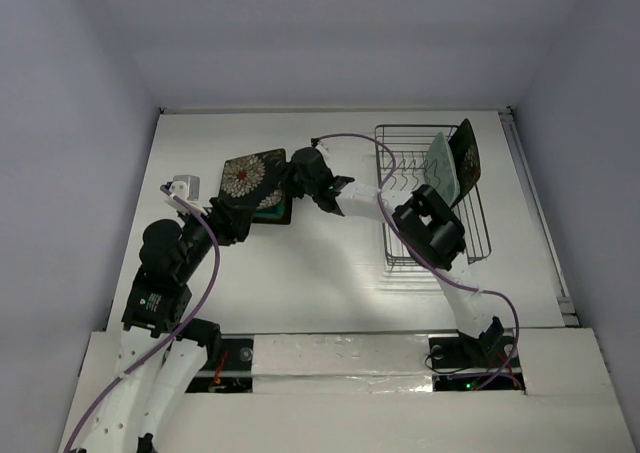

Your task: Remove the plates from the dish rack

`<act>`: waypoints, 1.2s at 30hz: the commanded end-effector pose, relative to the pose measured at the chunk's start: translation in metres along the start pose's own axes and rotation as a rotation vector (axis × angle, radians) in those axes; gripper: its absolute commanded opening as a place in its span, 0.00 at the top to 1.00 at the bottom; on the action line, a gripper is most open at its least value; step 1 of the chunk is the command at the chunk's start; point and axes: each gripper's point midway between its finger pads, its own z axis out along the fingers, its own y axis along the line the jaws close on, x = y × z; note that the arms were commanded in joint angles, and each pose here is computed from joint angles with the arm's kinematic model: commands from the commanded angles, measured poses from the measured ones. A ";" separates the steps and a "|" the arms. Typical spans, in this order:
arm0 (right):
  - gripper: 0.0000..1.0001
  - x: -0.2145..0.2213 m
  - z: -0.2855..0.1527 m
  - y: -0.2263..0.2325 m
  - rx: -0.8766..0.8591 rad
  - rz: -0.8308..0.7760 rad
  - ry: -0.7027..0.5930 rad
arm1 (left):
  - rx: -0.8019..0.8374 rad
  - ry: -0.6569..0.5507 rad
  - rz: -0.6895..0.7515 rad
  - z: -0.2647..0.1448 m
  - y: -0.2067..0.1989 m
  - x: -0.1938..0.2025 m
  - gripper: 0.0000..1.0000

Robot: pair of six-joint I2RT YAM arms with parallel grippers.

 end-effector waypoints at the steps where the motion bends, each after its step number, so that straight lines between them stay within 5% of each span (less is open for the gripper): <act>1: 1.00 -0.052 -0.024 0.106 -0.282 0.099 -0.138 | 0.033 -0.041 0.000 0.001 -0.007 -0.010 0.46; 5: 0.90 -0.036 -0.017 0.090 -0.243 0.091 -0.109 | 0.035 -0.040 0.002 0.002 -0.007 -0.010 0.46; 19: 0.27 -0.005 -0.006 0.047 -0.113 -0.002 -0.022 | 0.037 -0.037 -0.001 0.002 -0.007 -0.009 0.47; 28: 0.04 -0.008 -0.022 0.012 0.080 -0.254 -0.014 | 0.044 -0.037 -0.001 0.001 -0.008 -0.008 0.47; 36: 0.00 -0.010 -0.039 -0.009 0.189 -0.475 0.051 | 0.044 -0.049 0.001 -0.001 -0.009 -0.011 0.47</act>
